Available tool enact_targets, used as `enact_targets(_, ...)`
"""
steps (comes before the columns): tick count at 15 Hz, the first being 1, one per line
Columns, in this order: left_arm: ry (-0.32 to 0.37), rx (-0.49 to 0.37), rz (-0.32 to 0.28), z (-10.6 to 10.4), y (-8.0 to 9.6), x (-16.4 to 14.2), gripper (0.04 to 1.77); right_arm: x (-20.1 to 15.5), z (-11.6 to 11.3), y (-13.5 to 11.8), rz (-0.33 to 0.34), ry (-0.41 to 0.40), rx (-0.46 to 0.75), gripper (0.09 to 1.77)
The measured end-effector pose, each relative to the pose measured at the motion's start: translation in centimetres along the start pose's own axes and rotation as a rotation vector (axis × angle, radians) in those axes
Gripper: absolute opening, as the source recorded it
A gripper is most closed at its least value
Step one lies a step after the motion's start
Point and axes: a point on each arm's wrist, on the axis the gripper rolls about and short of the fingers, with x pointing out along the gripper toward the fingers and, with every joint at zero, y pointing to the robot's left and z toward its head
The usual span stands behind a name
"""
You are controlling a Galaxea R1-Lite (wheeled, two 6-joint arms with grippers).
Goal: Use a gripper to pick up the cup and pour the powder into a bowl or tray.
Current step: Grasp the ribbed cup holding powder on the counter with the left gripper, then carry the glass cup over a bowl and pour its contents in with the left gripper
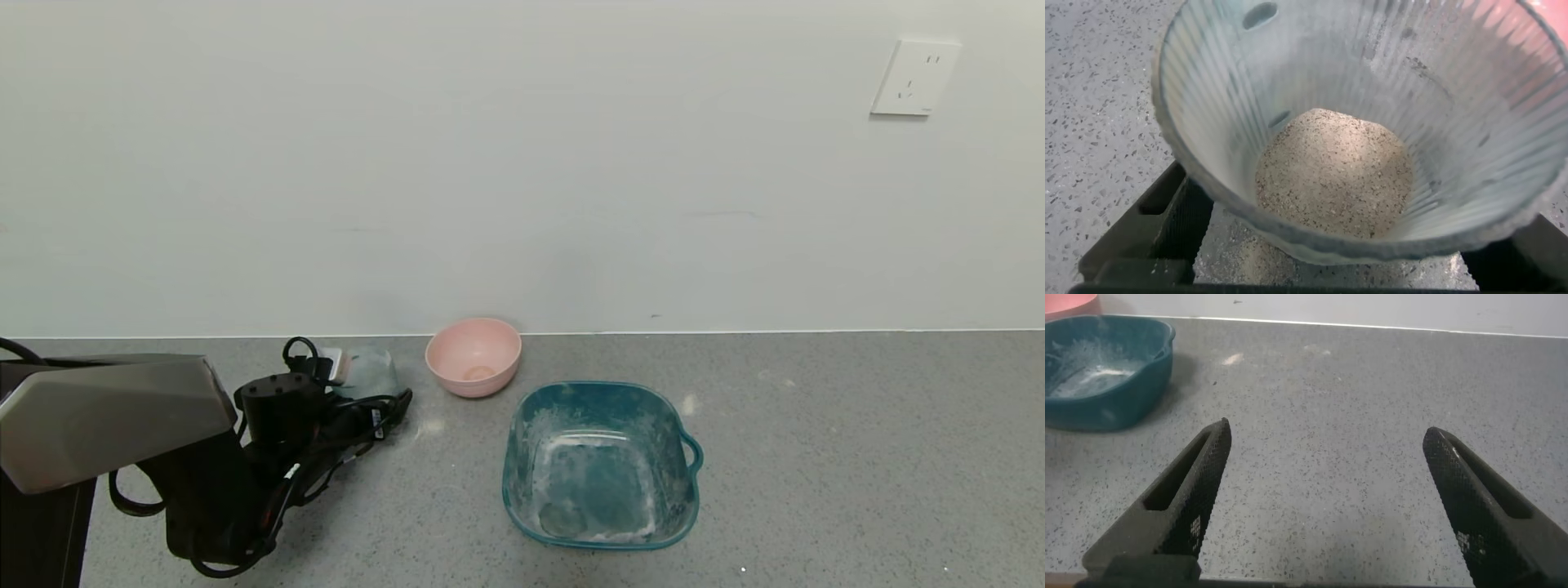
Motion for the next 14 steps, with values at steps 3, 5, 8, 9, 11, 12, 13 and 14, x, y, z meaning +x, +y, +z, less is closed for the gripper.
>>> enact_targets(3,-0.003,0.000,0.000,0.07,0.00,0.05,1.71,0.00,0.00,0.00,0.000,0.000,0.000,1.71)
enact_targets(5,-0.003,0.001,0.002,0.09,0.04,0.13,1.37,0.00,0.00,0.00,0.000,0.000,0.000,1.71)
enact_targets(8,-0.001,0.000,0.002,0.10,0.05,0.18,1.32,0.00,0.00,0.00,0.000,0.000,0.000,1.71)
enact_targets(9,-0.001,0.000,0.002,0.11,0.05,0.18,1.31,0.00,0.00,0.00,0.000,0.000,0.000,1.71)
enact_targets(11,-0.001,0.000,0.002,0.11,0.05,0.16,1.31,0.00,0.00,0.00,0.000,0.000,0.000,1.71)
enact_targets(12,-0.001,0.001,0.002,0.13,0.05,0.14,1.31,0.00,0.00,0.00,0.000,0.000,0.000,1.71)
enact_targets(13,0.000,0.001,0.002,0.12,0.05,0.14,1.31,0.00,0.00,0.00,0.000,0.000,0.000,1.71)
enact_targets(14,0.000,0.001,0.002,0.12,0.05,0.14,1.31,0.00,0.00,0.00,0.000,0.000,0.000,1.71)
